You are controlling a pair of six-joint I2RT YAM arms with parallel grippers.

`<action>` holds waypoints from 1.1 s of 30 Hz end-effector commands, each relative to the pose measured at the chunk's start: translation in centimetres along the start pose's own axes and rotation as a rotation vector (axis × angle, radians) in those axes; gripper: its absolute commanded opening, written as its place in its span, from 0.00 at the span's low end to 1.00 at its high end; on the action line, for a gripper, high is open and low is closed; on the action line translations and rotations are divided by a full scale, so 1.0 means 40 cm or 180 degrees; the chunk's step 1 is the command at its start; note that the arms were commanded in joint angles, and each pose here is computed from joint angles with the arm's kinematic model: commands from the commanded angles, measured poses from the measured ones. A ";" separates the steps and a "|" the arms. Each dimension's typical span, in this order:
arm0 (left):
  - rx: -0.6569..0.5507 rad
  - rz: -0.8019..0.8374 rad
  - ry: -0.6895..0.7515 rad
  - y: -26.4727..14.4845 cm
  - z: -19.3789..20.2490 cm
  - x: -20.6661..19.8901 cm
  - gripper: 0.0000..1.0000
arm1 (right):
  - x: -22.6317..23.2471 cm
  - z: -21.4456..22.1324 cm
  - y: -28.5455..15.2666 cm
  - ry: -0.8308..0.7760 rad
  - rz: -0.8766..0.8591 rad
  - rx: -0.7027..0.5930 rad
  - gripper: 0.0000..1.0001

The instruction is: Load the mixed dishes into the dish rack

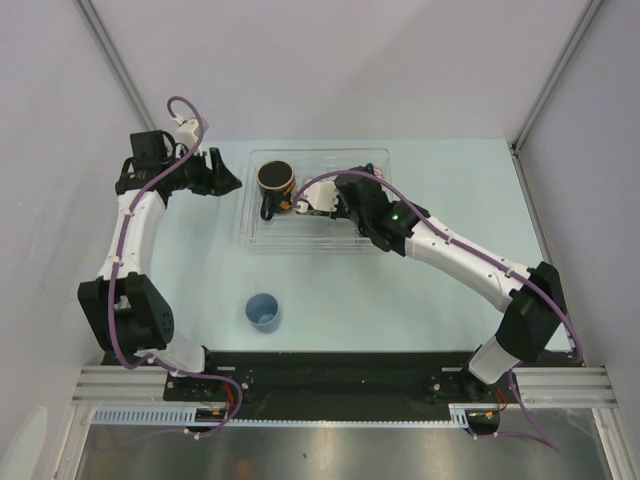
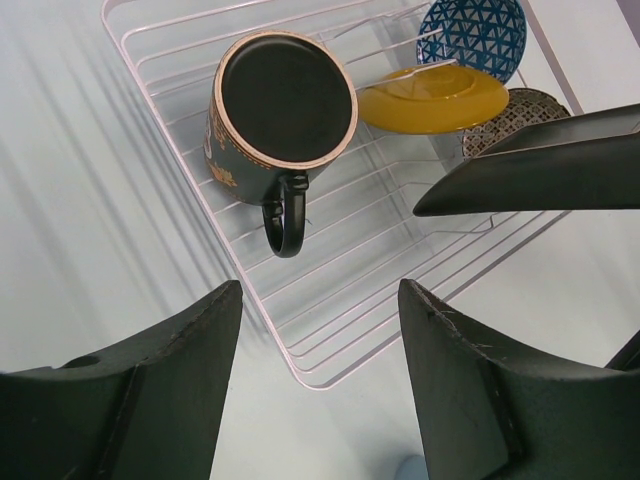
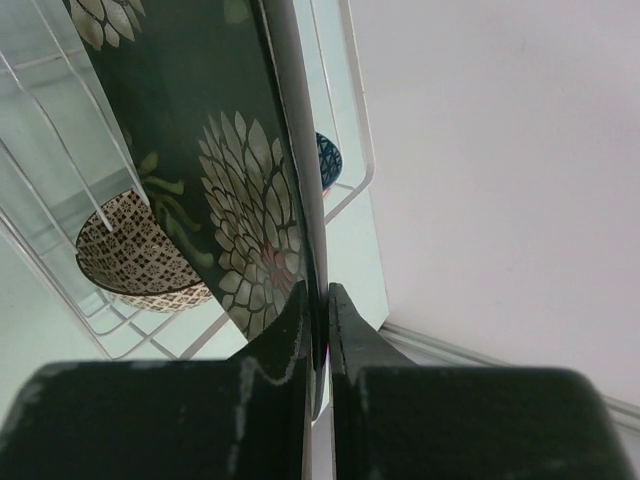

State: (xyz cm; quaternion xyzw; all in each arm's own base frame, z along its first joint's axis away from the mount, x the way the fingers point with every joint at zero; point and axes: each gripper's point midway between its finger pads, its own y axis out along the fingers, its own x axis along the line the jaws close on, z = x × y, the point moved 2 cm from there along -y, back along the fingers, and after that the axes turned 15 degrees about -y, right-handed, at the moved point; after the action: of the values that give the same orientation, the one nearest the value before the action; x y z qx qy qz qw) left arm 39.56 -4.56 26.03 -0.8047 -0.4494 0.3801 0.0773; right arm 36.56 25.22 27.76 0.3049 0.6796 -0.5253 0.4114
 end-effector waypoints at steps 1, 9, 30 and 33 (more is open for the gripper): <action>-0.0167 0.0096 0.0078 -0.029 -0.030 -0.030 0.69 | -0.114 -0.008 -0.042 0.0330 0.0501 -0.0127 0.00; -0.0181 0.0109 0.0090 -0.032 -0.033 -0.033 0.69 | -0.084 -0.015 -0.002 0.0264 0.0389 -0.0108 0.00; -0.0173 0.0094 0.0026 -0.034 -0.026 -0.007 0.69 | 0.048 -0.014 0.129 -0.0193 0.0040 0.0327 0.00; -0.0167 0.0099 0.0017 -0.033 -0.023 -0.005 0.69 | 0.067 -0.016 0.144 -0.0183 -0.0008 0.0347 0.00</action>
State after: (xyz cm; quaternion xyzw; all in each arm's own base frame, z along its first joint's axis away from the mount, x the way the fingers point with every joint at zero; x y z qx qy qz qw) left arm 39.51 -3.80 25.75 -0.8002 -0.4522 0.3877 0.0697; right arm 38.63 27.48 23.29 0.2806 0.6451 -0.5670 0.4285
